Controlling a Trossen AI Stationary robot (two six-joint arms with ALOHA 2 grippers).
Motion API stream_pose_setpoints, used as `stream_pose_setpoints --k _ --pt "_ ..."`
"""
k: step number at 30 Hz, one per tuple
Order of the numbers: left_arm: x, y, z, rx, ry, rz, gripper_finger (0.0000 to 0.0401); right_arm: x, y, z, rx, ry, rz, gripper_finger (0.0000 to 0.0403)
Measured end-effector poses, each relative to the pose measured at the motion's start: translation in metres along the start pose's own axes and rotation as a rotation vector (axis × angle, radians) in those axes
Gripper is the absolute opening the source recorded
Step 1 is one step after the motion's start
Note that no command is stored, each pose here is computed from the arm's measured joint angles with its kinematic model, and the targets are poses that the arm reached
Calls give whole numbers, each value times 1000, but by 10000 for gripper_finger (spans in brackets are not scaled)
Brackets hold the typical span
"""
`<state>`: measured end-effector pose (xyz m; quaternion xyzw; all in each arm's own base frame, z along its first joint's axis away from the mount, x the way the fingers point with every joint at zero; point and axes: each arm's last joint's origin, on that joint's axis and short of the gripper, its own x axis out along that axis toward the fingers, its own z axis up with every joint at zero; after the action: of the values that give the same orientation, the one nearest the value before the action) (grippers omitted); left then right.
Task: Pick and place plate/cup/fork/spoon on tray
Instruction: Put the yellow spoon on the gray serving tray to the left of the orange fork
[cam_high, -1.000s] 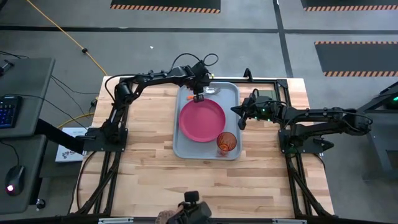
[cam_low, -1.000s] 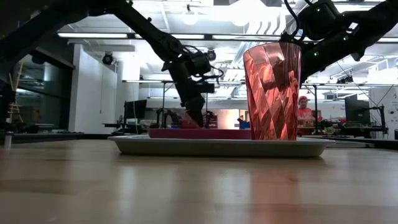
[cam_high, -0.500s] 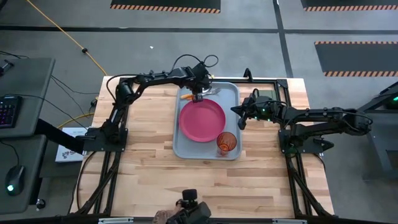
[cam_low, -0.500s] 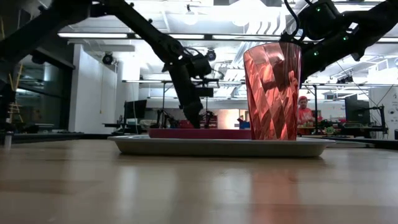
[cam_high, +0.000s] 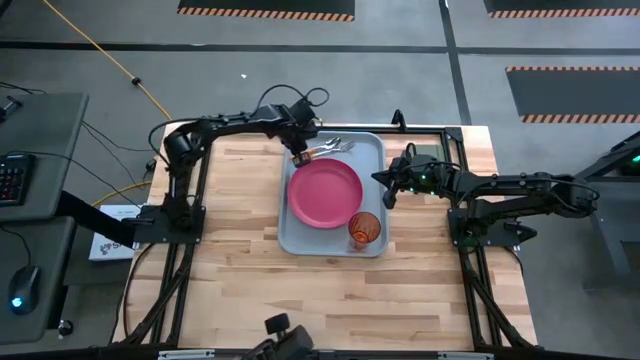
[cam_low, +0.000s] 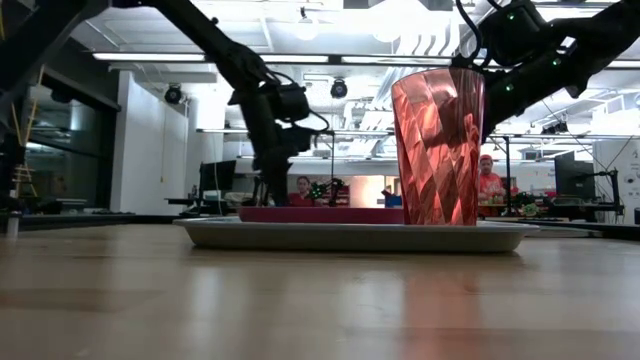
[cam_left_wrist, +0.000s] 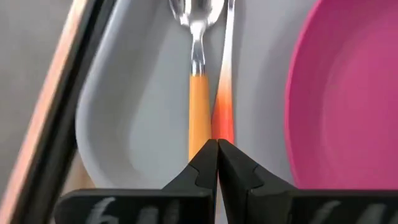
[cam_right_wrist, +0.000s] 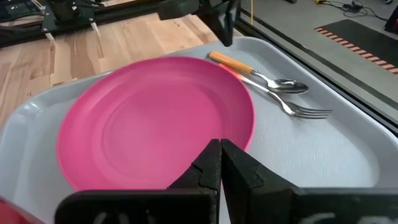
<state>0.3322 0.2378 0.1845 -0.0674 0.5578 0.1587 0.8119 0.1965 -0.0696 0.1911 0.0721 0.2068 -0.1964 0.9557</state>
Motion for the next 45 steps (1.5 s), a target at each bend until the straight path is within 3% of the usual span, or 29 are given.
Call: stream_pose_setpoints --k 5,11,24,32,37,45 --pt "0 -6 -21 -15 37 -10 0 0 0 0 -17 2 0 0" --pt "8 -10 -35 48 107 -48 0 0 0 0 -9 2 0 0" --pt "11 -1 -38 50 107 26 0 0 0 0 30 0 0 0" --pt "11 -3 -37 66 58 -98 0 0 0 1 45 -10 1 0" --pt "26 -2 -40 84 119 -17 0 0 0 2 48 -21 2 0" --pt "32 -1 -37 89 97 6 0 0 0 3 49 -30 3 0"
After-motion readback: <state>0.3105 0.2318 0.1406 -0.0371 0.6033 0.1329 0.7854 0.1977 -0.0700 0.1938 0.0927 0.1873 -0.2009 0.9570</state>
